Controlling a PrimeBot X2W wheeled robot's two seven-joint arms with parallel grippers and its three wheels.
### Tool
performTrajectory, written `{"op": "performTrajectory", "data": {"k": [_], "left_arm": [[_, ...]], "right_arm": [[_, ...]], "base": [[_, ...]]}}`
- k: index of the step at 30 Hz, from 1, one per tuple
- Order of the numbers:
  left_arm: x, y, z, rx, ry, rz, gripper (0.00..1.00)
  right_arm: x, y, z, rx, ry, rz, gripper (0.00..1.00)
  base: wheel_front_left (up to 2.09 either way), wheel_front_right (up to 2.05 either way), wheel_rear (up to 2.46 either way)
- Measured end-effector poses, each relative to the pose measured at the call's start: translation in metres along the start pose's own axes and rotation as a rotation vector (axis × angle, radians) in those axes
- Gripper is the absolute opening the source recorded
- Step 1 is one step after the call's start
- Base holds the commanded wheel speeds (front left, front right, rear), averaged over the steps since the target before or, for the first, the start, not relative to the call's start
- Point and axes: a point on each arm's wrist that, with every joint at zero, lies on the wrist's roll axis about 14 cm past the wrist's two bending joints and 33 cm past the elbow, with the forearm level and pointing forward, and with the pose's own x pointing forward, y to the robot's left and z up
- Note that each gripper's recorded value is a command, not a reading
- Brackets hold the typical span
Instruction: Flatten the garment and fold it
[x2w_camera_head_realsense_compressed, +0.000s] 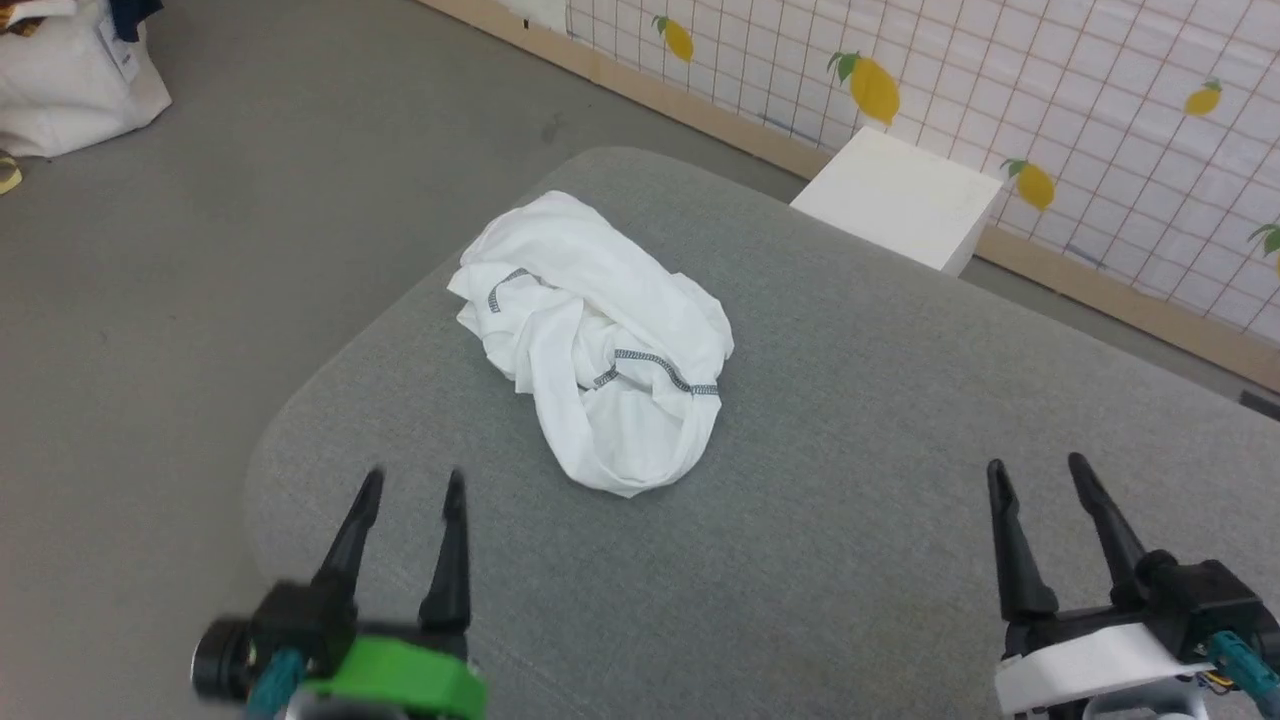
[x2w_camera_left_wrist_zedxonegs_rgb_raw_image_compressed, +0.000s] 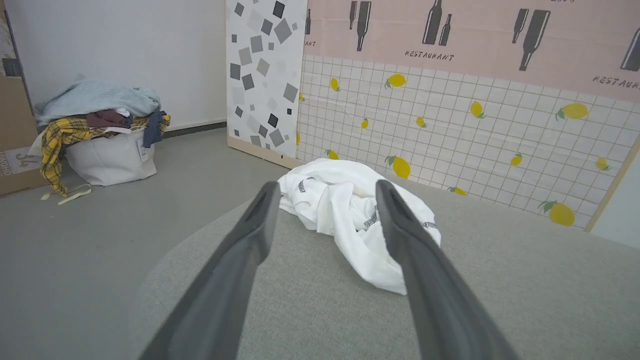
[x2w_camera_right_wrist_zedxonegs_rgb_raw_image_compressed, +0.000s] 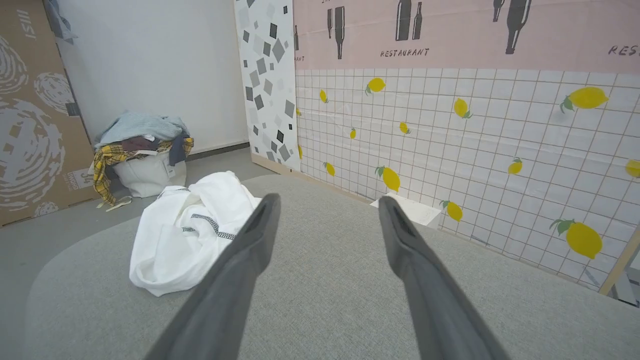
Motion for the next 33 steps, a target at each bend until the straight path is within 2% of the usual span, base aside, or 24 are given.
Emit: {"op": "performTrajectory", "data": {"k": [4, 9, 13, 16, 21, 24, 33], "left_arm": [[0.046, -0.021, 0.037, 0.044, -0.077, -0.113, 1.00], [0.103, -0.055, 0.081, 0.180, -0.117, -0.257, 1.00], [0.148, -0.076, 0.107, 0.253, -0.131, -0.315, 1.00], [0.181, -0.086, 0.110, 0.293, -0.094, -0.337, 1.00], [0.227, -0.092, 0.079, 0.313, 0.051, -0.334, 1.00], [0.248, -0.091, 0.043, 0.321, 0.180, -0.322, 1.00], [0.260, -0.072, -0.079, 0.384, 0.576, -0.255, 1.00]], "right_arm": [[0.003, -0.007, -0.002, 0.000, -0.005, -0.012, 1.00], [0.012, -0.017, -0.004, -0.021, -0.022, -0.023, 1.00], [0.016, -0.031, -0.011, -0.038, -0.023, -0.029, 1.00], [0.019, -0.047, -0.017, -0.055, -0.017, -0.034, 1.00], [0.020, -0.075, -0.030, -0.060, 0.005, -0.064, 1.00], [0.018, -0.090, -0.040, -0.057, 0.022, -0.085, 1.00], [0.009, -0.134, -0.054, -0.069, 0.041, -0.164, 1.00]], "base": [[0.00, 0.00, 0.00], [0.00, 0.00, 0.00], [0.00, 0.00, 0.00], [0.00, 0.00, 0.00], [0.00, 0.00, 0.00], [0.00, 0.00, 0.00], [0.00, 0.00, 0.00]]}}
